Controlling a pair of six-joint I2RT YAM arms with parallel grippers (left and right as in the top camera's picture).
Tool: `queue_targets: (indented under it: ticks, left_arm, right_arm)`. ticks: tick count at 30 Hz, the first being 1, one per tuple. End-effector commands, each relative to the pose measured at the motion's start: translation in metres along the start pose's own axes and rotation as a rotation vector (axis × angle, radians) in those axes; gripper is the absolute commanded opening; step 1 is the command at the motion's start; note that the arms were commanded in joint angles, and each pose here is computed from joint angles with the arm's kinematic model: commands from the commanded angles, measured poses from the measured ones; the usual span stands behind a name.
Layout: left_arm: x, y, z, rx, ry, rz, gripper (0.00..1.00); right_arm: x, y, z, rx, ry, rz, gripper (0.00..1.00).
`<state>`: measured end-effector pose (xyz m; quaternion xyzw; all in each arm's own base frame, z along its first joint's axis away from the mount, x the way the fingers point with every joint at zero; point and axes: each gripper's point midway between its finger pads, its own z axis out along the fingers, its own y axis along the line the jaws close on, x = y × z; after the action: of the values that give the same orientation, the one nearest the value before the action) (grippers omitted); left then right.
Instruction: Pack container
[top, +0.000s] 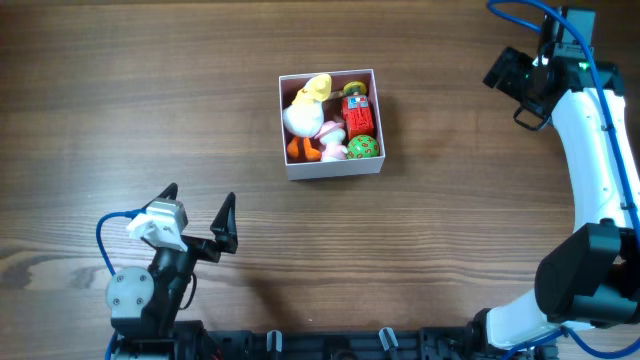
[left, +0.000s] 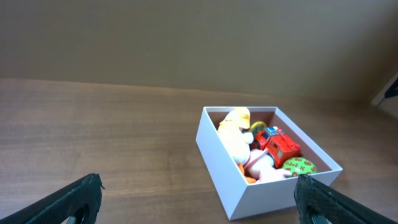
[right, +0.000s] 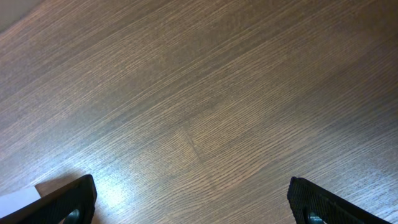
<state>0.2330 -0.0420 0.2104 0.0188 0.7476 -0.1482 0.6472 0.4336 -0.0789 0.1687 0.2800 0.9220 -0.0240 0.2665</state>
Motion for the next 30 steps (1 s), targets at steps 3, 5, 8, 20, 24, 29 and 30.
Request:
queue_targets:
  ticks: [3,5,8,20,24,29,30]
  left_arm:
    - [-0.001,0.002,-0.004,-0.001,-0.073,-0.002,1.00]
    - [0.000,0.001,-0.006,0.002,-0.090,0.003,1.00]
    - [0.006,0.001,-0.004,0.009,-0.083,0.001,1.00]
    - [0.025,0.007,-0.002,-0.012,-0.013,-0.017,1.00]
    - [0.034,0.008,-0.001,-0.017,0.014,-0.024,1.00]
    - [0.043,0.012,0.006,-0.012,-0.005,-0.020,1.00]
    - [0.044,0.012,0.008,-0.011,-0.014,-0.018,1.00]
  right_arm:
    - [0.002,0.002,0.004,-0.005,0.012,-0.001,1.00]
    - [0.002,0.002,0.004,-0.005,0.012,-0.001,1.00]
    - [0.002,0.002,0.004,-0.005,0.012,-0.001,1.00]
    - [0.002,0.002,0.004,-0.005,0.012,-0.001,1.00]
    - [0.002,0.002,0.004,-0.005,0.012,-0.001,1.00]
    - [0.002,0.002,0.004,-0.005,0.012,-0.001,1.00]
    - [0.002,0.002,0.004,-0.005,0.012,-0.001,1.00]
